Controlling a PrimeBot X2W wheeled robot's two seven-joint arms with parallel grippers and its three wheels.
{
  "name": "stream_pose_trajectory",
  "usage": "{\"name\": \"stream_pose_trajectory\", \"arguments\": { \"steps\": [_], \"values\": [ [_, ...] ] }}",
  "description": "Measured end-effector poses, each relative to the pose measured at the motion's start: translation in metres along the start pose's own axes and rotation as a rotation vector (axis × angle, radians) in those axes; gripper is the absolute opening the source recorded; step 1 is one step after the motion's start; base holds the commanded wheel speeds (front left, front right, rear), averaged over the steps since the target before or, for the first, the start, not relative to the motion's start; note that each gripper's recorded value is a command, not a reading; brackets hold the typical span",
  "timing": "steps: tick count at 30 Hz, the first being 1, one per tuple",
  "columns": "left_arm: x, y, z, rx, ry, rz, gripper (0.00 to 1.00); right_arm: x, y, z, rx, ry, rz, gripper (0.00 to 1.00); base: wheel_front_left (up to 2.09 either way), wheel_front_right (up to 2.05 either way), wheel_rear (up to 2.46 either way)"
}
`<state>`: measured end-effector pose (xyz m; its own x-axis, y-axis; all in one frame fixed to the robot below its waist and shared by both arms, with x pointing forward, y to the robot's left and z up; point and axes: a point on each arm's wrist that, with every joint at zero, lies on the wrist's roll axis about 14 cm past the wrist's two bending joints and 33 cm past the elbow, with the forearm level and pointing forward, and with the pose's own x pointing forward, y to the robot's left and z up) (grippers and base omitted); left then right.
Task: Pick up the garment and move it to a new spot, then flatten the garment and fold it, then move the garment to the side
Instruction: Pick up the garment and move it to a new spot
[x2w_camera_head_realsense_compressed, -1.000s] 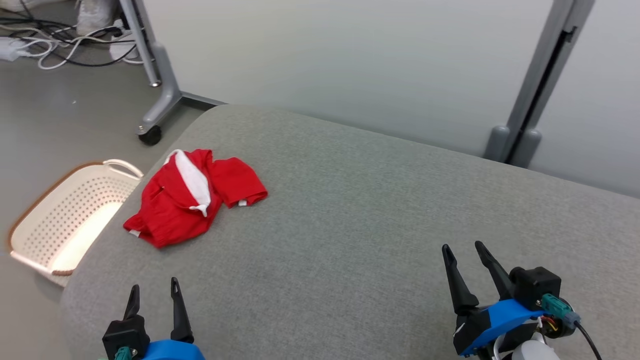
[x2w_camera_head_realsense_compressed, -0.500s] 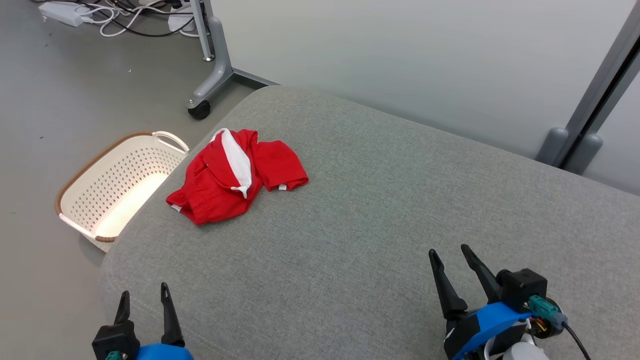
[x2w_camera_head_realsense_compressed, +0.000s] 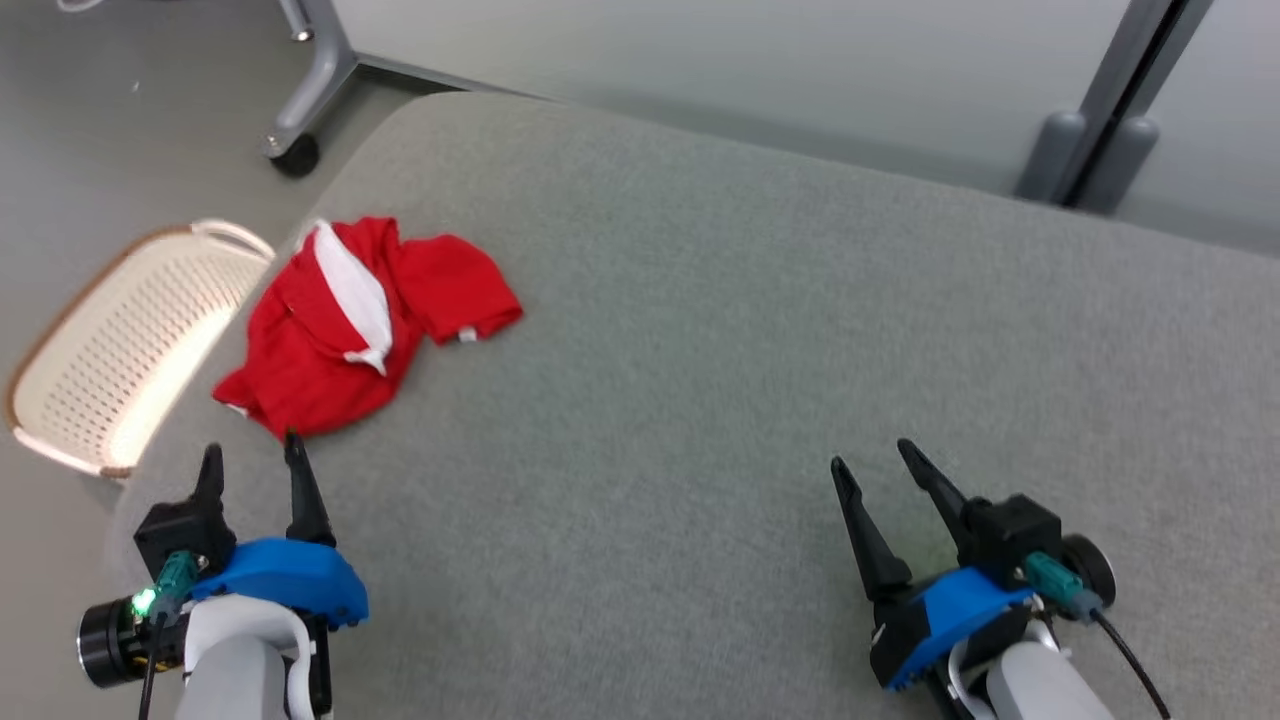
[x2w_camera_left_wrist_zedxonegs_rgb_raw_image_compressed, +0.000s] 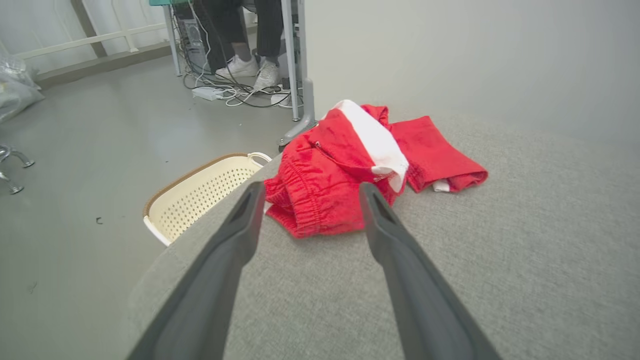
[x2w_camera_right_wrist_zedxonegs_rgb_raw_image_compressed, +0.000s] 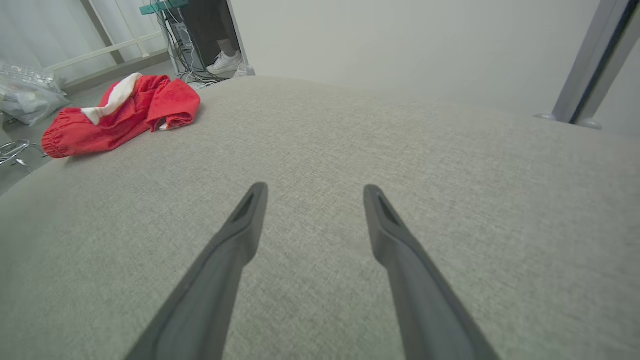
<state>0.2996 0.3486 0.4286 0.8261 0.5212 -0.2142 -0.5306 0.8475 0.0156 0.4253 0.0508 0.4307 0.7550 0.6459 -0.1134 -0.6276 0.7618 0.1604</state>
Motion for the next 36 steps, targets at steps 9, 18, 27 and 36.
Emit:
{"name": "stream_pose_trajectory", "arguments": {
  "steps": [9, 18, 27, 36],
  "values": [
    [0.072, -0.049, 0.003, 0.103, 0.039, -0.086, 1.00, 0.008, -0.033, -0.009, 0.003, -0.008, -0.035, 1.00, 0.00, 0.00, 0.00],
    [0.101, -0.051, -0.036, 0.204, 0.192, -0.034, 1.00, 0.003, -0.056, -0.014, 0.020, -0.010, -0.077, 1.00, 0.00, 0.00, 0.00],
    [0.106, -0.048, -0.044, 0.178, 0.240, 0.003, 0.00, 0.001, -0.069, -0.012, 0.018, -0.016, -0.107, 1.00, 0.00, 0.00, 0.00],
    [0.119, -0.085, 0.071, 0.175, -0.123, -0.127, 0.00, -0.008, -0.068, 0.016, 0.024, -0.076, -0.147, 1.00, 0.00, 0.00, 0.00]
  ]
}}
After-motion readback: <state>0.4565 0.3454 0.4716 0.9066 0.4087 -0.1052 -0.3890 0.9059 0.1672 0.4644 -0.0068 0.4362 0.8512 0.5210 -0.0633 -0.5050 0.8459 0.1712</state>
